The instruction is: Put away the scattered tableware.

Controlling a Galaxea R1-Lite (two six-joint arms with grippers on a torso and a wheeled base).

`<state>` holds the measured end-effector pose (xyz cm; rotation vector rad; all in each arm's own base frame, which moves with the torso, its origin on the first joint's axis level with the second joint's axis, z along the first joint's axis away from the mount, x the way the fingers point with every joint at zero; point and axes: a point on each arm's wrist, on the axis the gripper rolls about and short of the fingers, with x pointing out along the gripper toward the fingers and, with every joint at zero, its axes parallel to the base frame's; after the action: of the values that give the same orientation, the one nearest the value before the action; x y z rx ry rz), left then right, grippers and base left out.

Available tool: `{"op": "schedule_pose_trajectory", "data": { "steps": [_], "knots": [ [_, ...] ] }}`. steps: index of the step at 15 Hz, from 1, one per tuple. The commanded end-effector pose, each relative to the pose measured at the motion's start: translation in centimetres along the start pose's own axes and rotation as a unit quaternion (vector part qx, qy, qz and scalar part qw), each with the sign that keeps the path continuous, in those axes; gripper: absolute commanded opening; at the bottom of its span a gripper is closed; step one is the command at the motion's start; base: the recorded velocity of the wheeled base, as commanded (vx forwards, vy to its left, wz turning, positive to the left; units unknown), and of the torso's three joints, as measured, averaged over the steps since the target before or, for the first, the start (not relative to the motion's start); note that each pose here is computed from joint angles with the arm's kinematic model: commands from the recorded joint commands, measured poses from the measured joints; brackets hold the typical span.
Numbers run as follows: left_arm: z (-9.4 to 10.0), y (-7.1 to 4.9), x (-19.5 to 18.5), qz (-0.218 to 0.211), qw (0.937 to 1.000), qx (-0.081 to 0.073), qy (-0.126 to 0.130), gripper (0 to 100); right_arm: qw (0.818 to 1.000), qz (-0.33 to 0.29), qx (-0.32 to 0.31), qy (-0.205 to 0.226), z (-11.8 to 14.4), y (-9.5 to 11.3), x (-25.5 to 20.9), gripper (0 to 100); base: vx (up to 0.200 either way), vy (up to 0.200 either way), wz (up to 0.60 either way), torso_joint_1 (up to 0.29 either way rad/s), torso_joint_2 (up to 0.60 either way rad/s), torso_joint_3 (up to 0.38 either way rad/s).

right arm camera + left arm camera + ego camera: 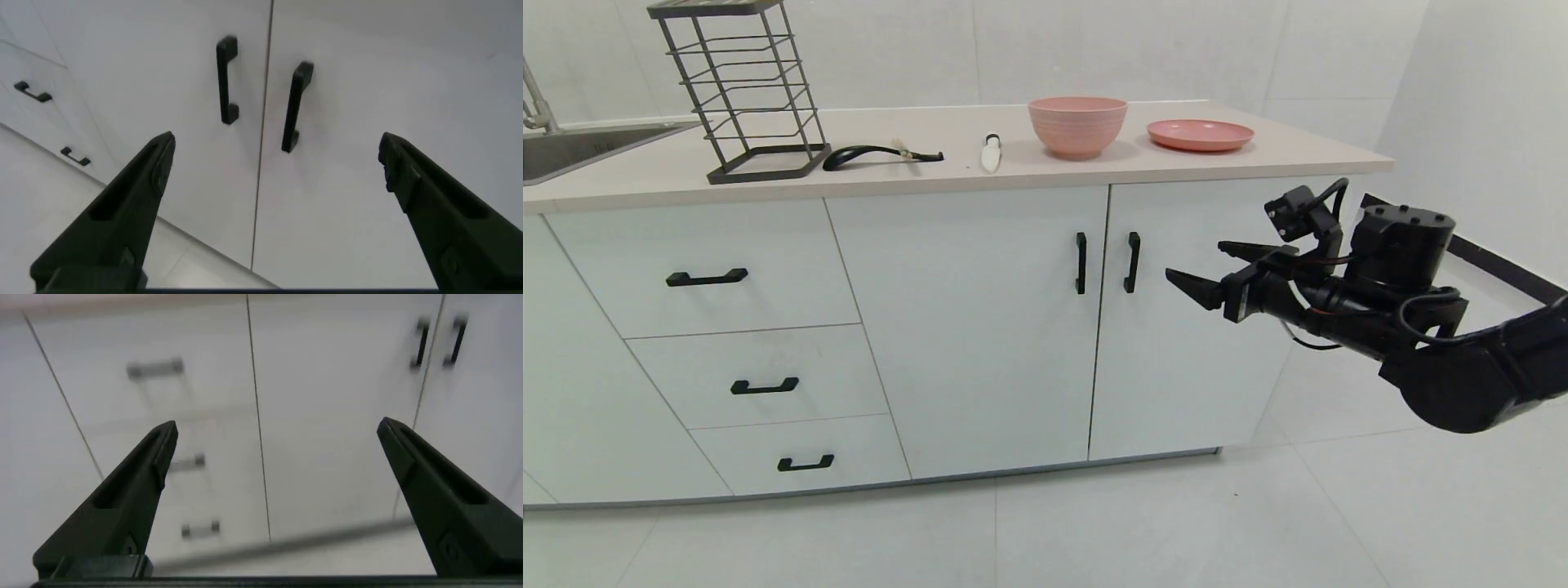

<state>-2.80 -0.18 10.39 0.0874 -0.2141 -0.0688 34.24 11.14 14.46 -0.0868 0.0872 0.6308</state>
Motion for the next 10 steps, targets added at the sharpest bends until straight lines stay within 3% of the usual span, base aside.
{"op": "schedule_pose_trajectory", "data": {
  "steps": [1, 2, 3, 4, 5, 8, 10],
  "knots": [
    [5.2, 0.3, -0.4, -0.019, 0.9949, 0.01, -0.099, 100, 1.0, 0.006, 0.004, 0.027, -2.2, 0.2, 0.5, 100, 0.0, 0.0, 0.0, 0.0, 0.0, 0.0],
    [5.4, 0.3, -0.4, -0.034, 0.9952, 0.002, -0.092, 100, 1.0, 0.009, 0.001, 0.027, -2.4, 0.4, 0.6, 100, 0.0, 0.0, 0.0, 0.0, 0.0, 0.0],
    [5.6, 0.5, 0.6, -0.078, 0.9952, -0.047, -0.037, 100, 0.999, 0.012, 0.0, 0.032, -3.1, 0.5, 1.0, 100, 0.0, 0.0, 0.0, 0.0, 0.0, 0.0],
    [6.1, 0.6, 1.5, -0.101, 0.9933, -0.056, -0.012, 100, 0.999, 0.013, 0.001, 0.034, -3.5, 0.5, 1.3, 100, 0.0, 0.0, 0.0, 0.0, 0.0, 0.0],
    [7.9, 0.7, 3.3, -0.148, 0.9868, -0.066, 0.008, 100, 0.999, 0.026, -0.001, 0.032, -4.0, 0.8, 1.6, 100, 0.0, 0.0, 0.0, 0.0, 0.0, 0.0],
    [11.9, 0.7, 6.9, -0.224, 0.9729, -0.058, 0.015, 100, 0.998, 0.048, 0.004, 0.036, -4.8, 2.3, -0.6, 100, 0.0, 0.0, 0.0, 0.0, 0.0, 0.0],
    [12.3, -0.2, 10.6, -0.26, 0.9635, -0.039, 0.052, 100, 0.998, 0.054, -0.002, 0.018, -3.5, 1.9, -2.1, 100, 0.0, 0.0, 0.0, 0.0, 0.0, 0.0]
  ]
}}
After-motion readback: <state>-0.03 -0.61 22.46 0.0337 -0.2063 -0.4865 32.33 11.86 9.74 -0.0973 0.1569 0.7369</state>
